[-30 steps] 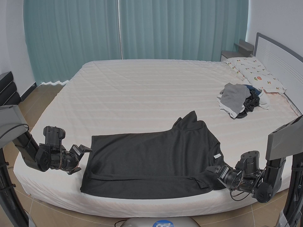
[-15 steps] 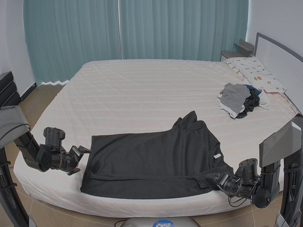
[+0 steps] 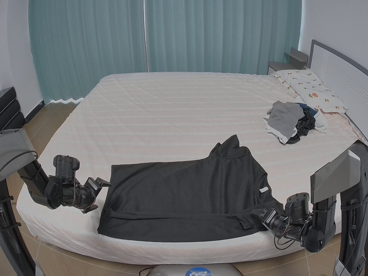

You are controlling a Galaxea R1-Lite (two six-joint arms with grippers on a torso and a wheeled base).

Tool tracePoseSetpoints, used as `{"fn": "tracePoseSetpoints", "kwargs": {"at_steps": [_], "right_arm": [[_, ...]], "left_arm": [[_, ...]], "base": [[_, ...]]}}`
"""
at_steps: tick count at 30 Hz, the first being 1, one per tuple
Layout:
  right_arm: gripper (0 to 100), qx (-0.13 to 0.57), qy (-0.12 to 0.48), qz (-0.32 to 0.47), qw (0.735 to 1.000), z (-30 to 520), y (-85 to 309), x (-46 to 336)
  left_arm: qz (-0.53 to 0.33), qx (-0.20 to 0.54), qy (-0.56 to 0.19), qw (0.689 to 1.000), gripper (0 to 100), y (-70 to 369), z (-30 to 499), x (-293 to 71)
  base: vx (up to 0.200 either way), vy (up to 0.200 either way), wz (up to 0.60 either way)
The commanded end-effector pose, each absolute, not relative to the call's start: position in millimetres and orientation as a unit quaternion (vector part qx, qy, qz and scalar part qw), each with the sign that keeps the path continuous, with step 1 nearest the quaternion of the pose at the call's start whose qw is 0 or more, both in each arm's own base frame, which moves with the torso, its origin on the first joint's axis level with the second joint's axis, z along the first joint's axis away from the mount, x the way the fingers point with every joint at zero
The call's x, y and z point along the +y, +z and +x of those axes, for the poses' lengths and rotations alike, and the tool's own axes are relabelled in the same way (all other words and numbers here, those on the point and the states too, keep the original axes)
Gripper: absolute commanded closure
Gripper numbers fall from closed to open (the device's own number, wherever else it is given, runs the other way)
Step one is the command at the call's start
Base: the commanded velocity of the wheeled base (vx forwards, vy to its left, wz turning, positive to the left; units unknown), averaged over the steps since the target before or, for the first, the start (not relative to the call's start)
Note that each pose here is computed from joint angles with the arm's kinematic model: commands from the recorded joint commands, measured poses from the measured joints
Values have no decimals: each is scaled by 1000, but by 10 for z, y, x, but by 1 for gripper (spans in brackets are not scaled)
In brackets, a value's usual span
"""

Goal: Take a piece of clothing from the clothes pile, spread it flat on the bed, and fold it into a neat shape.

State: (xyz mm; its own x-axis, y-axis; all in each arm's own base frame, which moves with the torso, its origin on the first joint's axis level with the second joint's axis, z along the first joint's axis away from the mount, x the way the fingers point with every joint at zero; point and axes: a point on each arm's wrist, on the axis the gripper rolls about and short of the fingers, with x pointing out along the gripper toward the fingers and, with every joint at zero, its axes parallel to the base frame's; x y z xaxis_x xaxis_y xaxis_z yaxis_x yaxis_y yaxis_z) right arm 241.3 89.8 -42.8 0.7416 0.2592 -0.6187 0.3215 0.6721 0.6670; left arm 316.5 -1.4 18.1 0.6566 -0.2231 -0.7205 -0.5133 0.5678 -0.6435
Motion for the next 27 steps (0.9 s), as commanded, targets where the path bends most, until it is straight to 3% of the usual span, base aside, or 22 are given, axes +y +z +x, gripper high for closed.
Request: {"fn": "tracePoseSetpoints", "kwargs": {"at_steps": [1,9,20,27], "right_arm": [[100,361,-19,403,841,2409,-440,904],[100,357,-32,390,848,2350,-441,943],[100,312,-1,407,859,2349,-140,947],[100,340,-22,394,853,2304,-309,916]], "left_arm": [[-456,404,92,788,0,173,3176,-13],[-456,405,93,787,0,168,3176,-13],[-454,407,93,787,0,154,3177,-18],[-454,408,93,787,0,149,3177,-22]], "base": [[0,0,0],[0,0,0],[0,0,0],[0,0,0]]}}
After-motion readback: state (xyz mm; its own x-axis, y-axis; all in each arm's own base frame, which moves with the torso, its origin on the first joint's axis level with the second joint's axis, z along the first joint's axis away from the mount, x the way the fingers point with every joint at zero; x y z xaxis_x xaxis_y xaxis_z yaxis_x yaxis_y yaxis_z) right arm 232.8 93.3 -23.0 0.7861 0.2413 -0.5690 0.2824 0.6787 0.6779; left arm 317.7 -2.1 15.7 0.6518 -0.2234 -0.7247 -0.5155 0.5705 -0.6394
